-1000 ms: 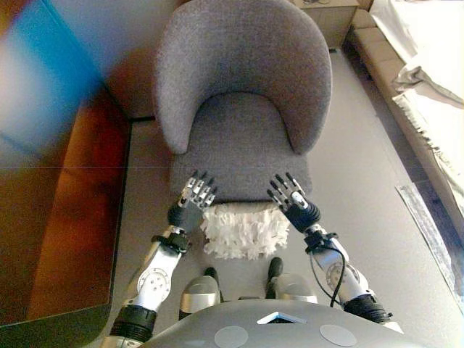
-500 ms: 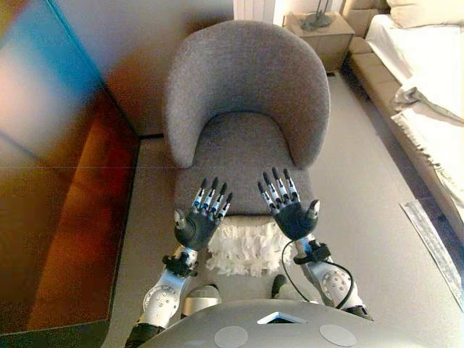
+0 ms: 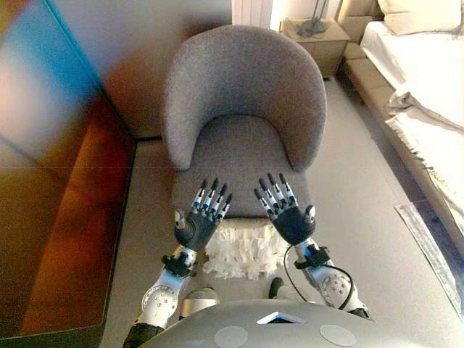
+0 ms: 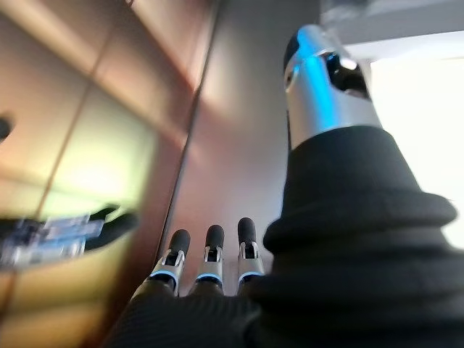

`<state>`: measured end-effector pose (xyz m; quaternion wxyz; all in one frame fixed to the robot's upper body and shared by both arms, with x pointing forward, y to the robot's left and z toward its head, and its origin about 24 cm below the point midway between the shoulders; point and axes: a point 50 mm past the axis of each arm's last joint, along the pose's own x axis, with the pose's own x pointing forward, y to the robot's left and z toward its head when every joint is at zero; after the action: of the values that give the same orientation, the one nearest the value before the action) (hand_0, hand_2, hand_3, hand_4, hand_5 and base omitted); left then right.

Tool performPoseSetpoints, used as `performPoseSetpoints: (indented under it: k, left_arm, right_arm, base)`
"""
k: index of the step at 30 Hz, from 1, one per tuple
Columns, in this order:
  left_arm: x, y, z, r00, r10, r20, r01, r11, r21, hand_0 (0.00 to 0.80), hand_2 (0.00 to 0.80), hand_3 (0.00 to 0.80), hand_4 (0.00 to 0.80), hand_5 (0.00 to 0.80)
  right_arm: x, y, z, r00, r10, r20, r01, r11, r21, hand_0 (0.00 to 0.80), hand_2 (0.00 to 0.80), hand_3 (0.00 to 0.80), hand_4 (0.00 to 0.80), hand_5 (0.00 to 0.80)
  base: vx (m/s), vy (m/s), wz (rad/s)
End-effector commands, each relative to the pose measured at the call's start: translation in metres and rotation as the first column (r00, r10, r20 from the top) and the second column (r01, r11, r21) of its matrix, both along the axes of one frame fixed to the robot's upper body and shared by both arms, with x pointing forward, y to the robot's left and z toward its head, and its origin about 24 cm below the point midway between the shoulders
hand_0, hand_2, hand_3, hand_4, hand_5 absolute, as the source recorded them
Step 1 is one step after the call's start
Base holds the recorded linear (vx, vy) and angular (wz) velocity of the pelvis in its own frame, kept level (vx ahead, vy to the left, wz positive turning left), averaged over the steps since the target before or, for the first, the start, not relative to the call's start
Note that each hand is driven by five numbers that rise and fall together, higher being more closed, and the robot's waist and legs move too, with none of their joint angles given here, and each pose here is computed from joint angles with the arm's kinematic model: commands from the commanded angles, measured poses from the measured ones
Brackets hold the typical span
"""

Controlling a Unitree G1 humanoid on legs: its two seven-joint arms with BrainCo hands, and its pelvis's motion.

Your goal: Pick up the cushion and take it to the sofa

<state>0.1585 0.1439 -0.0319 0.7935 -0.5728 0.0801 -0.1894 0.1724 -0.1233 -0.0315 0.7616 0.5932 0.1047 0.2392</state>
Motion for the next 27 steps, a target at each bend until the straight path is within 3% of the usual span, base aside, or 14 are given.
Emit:
performPoseSetpoints:
  k: [1, 3, 5, 10, 18, 27]
  left_arm:
    - [0.020, 0.030, 0.007, 0.992, 0.125, 0.023, -0.124, 0.915, 0.385, 0.000, 0.000, 0.000, 0.000, 0.000]
    - [0.024, 0.047, 0.007, 0.971, 0.238, 0.007, -0.196, 0.779, 0.596, 0.000, 0.000, 0.000, 0.000, 0.000]
    - [0.033, 0.062, 0.011, 0.951, 0.309, 0.028, -0.237, 0.663, 0.710, 0.000, 0.000, 0.000, 0.000, 0.000]
    - [0.045, 0.079, 0.015, 0.931, 0.361, 0.064, -0.251, 0.500, 0.829, 0.000, 0.000, 0.000, 0.000, 0.000]
    - [0.047, 0.093, 0.015, 0.929, 0.367, 0.059, -0.219, 0.412, 0.884, 0.000, 0.000, 0.000, 0.000, 0.000]
    - [0.099, 0.070, 0.038, 0.919, 0.335, 0.206, -0.329, 0.367, 0.870, 0.000, 0.000, 0.000, 0.000, 0.000]
  right_arm:
    - [0.016, -0.009, 0.004, 0.998, -0.065, 0.027, 0.070, 0.962, -0.265, 0.000, 0.000, 0.000, 0.000, 0.000]
    - [0.018, -0.025, -0.001, 0.992, -0.128, 0.008, 0.116, 0.866, -0.486, 0.000, 0.000, 0.000, 0.000, 0.000]
    - [0.022, -0.040, -0.001, 0.981, -0.191, 0.039, 0.172, 0.752, -0.636, 0.000, 0.000, 0.000, 0.000, 0.000]
    - [0.037, -0.052, 0.001, 0.955, -0.291, 0.051, 0.245, 0.684, -0.687, 0.000, 0.000, 0.000, 0.000, 0.000]
    - [0.043, -0.046, -0.004, 0.939, -0.345, 0.019, 0.264, 0.681, -0.683, 0.000, 0.000, 0.000, 0.000, 0.000]
    - [0.099, -0.069, 0.028, 0.911, -0.384, 0.150, 0.350, 0.525, -0.776, 0.000, 0.000, 0.000, 0.000, 0.000]
  base:
    - [0.033, 0.030, 0.00]
    - [0.010, 0.034, 0.01]
    - [-0.080, 0.054, 0.12]
    - [-0.059, 0.069, 0.23]
    - [0.002, 0.009, 0.02]
    - [-0.146, -0.131, 0.04]
